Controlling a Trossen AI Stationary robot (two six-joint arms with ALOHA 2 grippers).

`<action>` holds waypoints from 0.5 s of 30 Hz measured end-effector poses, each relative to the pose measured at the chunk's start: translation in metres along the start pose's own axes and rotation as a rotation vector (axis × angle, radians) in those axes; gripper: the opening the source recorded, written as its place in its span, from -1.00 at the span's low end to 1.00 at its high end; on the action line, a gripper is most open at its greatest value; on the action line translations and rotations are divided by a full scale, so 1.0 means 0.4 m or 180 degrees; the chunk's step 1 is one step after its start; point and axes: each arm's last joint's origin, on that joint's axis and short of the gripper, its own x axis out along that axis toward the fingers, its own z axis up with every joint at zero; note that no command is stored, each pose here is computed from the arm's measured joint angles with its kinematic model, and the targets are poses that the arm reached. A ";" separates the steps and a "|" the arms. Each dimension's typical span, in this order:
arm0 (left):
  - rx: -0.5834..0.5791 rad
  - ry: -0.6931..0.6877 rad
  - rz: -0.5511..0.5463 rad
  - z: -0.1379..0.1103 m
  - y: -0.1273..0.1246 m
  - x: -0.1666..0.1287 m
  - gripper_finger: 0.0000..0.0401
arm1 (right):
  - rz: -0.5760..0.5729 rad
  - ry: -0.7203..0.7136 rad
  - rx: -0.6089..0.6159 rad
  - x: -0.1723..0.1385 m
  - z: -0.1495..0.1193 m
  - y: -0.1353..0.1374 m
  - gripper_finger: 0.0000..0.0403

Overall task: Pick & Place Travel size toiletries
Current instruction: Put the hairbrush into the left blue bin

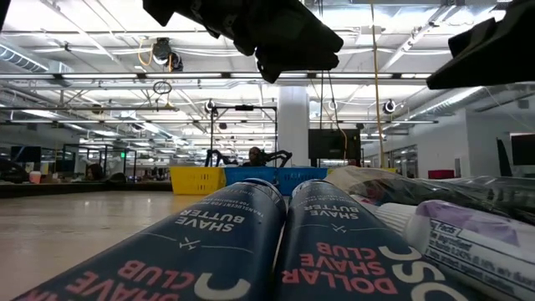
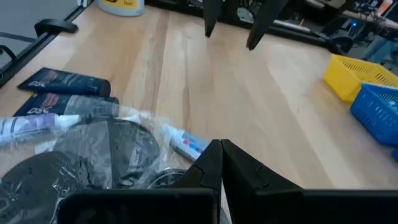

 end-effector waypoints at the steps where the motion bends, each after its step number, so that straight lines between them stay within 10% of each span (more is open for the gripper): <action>1: 0.0007 0.0000 0.0000 0.000 0.000 0.000 -0.25 | 0.0020 -0.0006 -0.0016 -0.003 0.001 0.002 -1.00; 15: 0.0024 -0.0006 0.0000 0.000 0.000 0.000 -0.25 | 0.0912 0.0610 0.0237 0.036 -0.067 0.046 -0.67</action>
